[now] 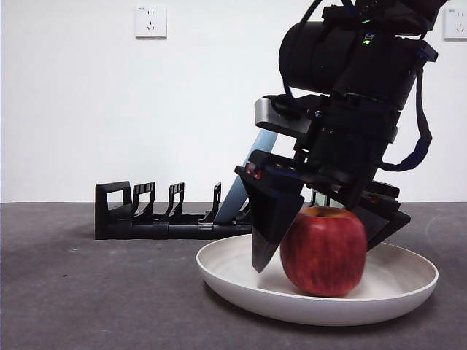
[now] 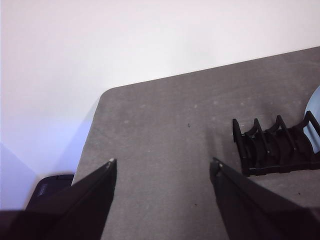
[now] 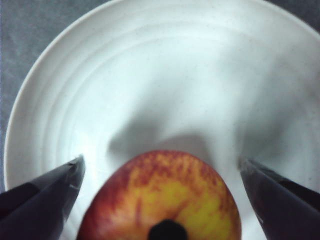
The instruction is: Take the yellow plate from the plate rack,put the plate on the table,take the apple from the table,put the apple in the plate
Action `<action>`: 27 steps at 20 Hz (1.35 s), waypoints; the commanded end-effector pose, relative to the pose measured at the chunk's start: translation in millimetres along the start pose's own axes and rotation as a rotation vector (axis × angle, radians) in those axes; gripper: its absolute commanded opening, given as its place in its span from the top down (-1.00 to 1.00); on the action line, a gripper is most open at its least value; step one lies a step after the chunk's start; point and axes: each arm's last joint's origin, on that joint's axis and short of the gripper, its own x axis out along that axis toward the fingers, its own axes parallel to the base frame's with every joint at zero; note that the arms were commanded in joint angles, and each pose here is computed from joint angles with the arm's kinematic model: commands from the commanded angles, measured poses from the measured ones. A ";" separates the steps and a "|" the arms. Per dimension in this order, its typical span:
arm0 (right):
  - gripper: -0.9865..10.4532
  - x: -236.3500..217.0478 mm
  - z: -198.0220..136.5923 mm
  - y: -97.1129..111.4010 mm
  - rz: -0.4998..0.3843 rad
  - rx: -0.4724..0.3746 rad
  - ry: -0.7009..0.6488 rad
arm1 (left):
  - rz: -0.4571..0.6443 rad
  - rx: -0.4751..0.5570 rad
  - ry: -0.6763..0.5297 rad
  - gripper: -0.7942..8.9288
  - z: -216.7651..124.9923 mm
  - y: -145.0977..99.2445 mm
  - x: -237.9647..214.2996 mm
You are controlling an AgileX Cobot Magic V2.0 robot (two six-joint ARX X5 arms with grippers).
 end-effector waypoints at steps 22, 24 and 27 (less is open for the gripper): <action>0.76 -152.4 -9.8 -3.2 -0.004 -0.016 -0.536 | -0.539 0.148 -0.027 0.73 20.4 -44.5 26.9; 0.85 -165.2 -14.8 -6.0 -0.019 -0.018 -0.582 | -0.545 0.172 -0.014 0.85 21.6 -50.6 33.4; 0.85 -180.8 -23.3 -11.1 -0.043 -0.012 -0.629 | -0.544 0.177 -0.011 0.85 25.3 -59.2 42.6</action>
